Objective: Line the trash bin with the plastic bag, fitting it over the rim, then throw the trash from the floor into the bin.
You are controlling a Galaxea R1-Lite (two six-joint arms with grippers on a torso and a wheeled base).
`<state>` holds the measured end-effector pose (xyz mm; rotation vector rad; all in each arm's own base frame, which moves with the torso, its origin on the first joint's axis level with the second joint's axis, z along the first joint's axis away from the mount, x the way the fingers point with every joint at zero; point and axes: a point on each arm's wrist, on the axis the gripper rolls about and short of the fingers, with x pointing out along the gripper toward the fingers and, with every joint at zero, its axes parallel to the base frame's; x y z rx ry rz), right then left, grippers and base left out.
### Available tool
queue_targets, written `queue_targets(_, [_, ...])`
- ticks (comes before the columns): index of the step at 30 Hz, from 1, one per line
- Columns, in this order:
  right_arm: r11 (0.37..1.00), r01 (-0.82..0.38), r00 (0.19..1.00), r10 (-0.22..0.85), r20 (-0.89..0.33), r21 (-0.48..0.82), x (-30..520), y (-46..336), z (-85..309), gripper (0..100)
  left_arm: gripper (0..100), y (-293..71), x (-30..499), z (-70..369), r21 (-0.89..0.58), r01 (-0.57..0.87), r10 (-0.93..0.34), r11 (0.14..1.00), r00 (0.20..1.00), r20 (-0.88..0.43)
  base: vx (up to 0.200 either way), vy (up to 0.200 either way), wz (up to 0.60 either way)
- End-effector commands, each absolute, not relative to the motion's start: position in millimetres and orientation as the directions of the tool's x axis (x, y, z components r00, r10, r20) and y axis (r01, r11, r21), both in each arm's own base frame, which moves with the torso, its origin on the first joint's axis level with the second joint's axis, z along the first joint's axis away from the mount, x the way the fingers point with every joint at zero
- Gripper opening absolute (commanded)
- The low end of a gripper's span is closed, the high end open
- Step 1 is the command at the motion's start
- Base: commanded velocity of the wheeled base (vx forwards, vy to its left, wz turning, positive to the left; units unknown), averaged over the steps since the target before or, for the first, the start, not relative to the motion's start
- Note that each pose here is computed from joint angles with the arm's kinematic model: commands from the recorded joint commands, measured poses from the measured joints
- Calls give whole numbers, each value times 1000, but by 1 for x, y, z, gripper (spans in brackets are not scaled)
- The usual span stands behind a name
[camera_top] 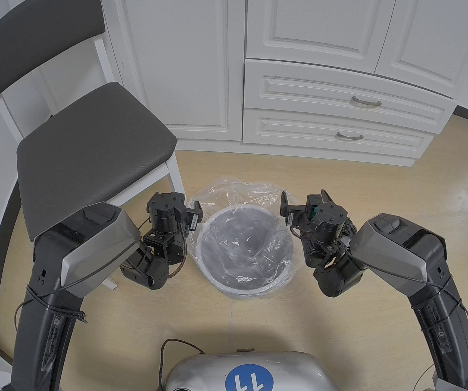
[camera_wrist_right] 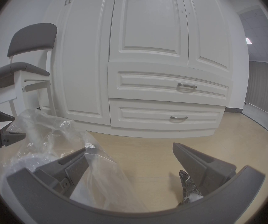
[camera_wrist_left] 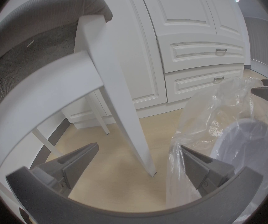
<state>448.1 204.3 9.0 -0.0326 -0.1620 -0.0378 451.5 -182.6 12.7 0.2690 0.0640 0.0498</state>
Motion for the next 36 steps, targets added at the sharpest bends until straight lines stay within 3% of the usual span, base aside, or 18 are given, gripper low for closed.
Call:
queue_targets(1, [998, 43, 988, -38, 148, -36, 451, 202, 0, 100, 100, -180, 454, 4, 269, -43, 64, 962, 996, -69, 0, 0, 0])
queue_targets(7, [999, 35, 990, -29, 135, -41, 445, 202, 2, 100, 100, -177, 441, 11, 269, 2, 21, 963, 996, -82, 0, 0, 0])
queue_targets(10, [999, -17, 994, 20, 106, -32, 417, 206, 28, 100, 100, -180, 411, 41, 224, 127, -108, 966, 990, -93, 0, 0, 0])
queue_targets(17, [997, -71, 996, 71, 60, -11, 391, 204, 56, 100, 100, -180, 379, 65, 186, 259, -240, 948, 963, -120, 0, 0, 0])
queue_targets(25, [998, -60, 998, 60, 15, 35, 395, 197, 67, 100, 100, -174, 385, 69, 181, 251, -235, 951, 966, -108, 0, 0, 0])
queue_targets(36, [1000, -27, 997, 28, -72, 8, 422, 184, 32, 100, 100, -161, 420, 38, 185, 195, -166, 963, 973, -160, 0, 0, 0])
